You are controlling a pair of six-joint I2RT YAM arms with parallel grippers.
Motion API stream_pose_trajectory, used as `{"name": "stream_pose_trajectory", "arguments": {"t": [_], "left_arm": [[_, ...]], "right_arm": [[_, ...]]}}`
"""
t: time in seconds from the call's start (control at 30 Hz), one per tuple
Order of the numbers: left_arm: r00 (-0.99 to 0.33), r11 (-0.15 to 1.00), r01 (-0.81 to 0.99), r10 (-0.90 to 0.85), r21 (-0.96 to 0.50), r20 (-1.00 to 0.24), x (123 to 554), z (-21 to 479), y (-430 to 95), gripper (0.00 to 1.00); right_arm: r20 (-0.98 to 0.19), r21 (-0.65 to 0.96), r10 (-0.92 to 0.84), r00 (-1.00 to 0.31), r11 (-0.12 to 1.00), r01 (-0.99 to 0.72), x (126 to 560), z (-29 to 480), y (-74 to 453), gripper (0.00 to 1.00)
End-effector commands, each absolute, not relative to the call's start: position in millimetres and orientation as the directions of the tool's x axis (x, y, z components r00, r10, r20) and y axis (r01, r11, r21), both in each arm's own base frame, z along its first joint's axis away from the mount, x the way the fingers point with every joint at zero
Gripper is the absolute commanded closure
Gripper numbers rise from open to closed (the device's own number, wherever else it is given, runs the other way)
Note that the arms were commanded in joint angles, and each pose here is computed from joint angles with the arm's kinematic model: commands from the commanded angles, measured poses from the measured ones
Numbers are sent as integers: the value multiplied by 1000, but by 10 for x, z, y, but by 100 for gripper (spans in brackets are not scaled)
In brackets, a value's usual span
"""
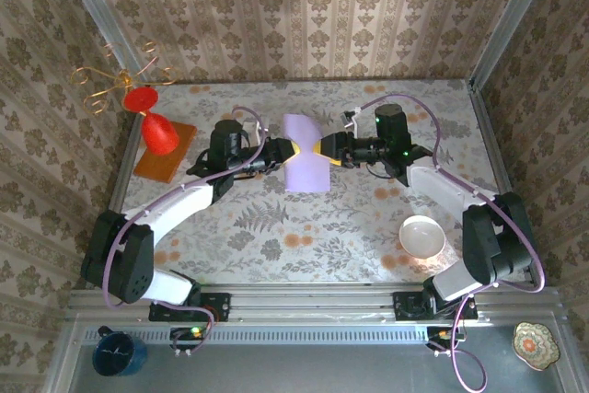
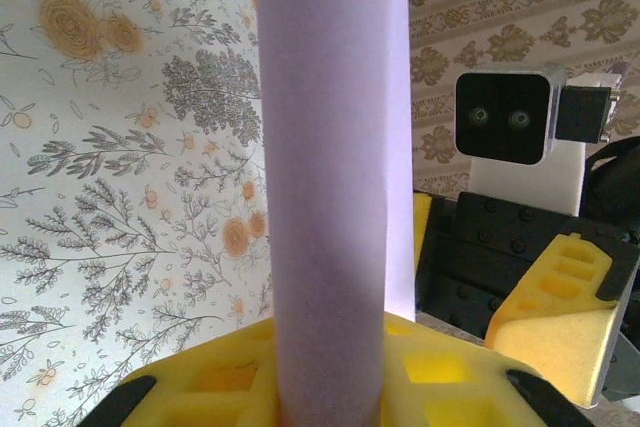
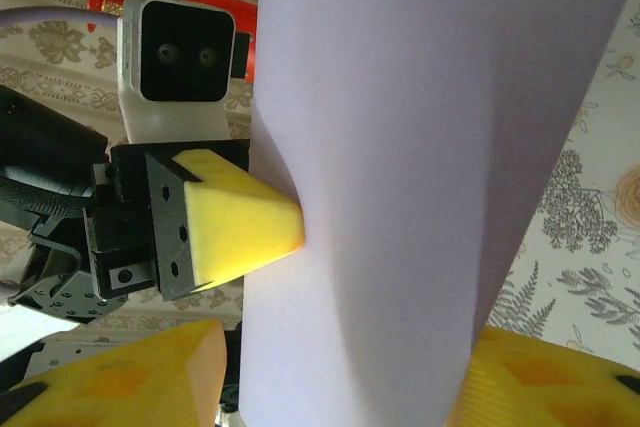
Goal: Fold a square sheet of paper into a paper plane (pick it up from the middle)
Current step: First fold in half a square sheet of paper at the center of the table.
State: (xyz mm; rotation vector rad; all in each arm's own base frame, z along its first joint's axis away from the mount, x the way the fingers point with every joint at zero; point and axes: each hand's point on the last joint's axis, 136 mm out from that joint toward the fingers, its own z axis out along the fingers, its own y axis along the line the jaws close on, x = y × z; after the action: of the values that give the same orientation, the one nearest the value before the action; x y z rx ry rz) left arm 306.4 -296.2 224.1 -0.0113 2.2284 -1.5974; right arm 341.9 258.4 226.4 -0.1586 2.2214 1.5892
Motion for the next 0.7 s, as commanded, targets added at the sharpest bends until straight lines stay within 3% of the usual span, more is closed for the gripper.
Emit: {"name": "stream_pose_trajectory", "arguments": {"t": [0.0, 0.4, 0.67], "left_arm": [[-911, 356, 245, -235, -902, -340, 3113, 2267, -2954, 76], [-910, 355, 242, -242, -903, -338, 3114, 2255, -2941, 77], [-912, 356, 232, -245, -905, -330, 3100, 2217, -2931, 74]], "right_arm": [[-399, 873, 142, -906, 360, -329, 3415, 2334, 2551, 48], [-331, 907, 193, -924, 336, -255, 3424, 2222, 2542, 63], [-339, 895, 214, -916, 374, -244, 3495, 2220, 2518, 89]]}}
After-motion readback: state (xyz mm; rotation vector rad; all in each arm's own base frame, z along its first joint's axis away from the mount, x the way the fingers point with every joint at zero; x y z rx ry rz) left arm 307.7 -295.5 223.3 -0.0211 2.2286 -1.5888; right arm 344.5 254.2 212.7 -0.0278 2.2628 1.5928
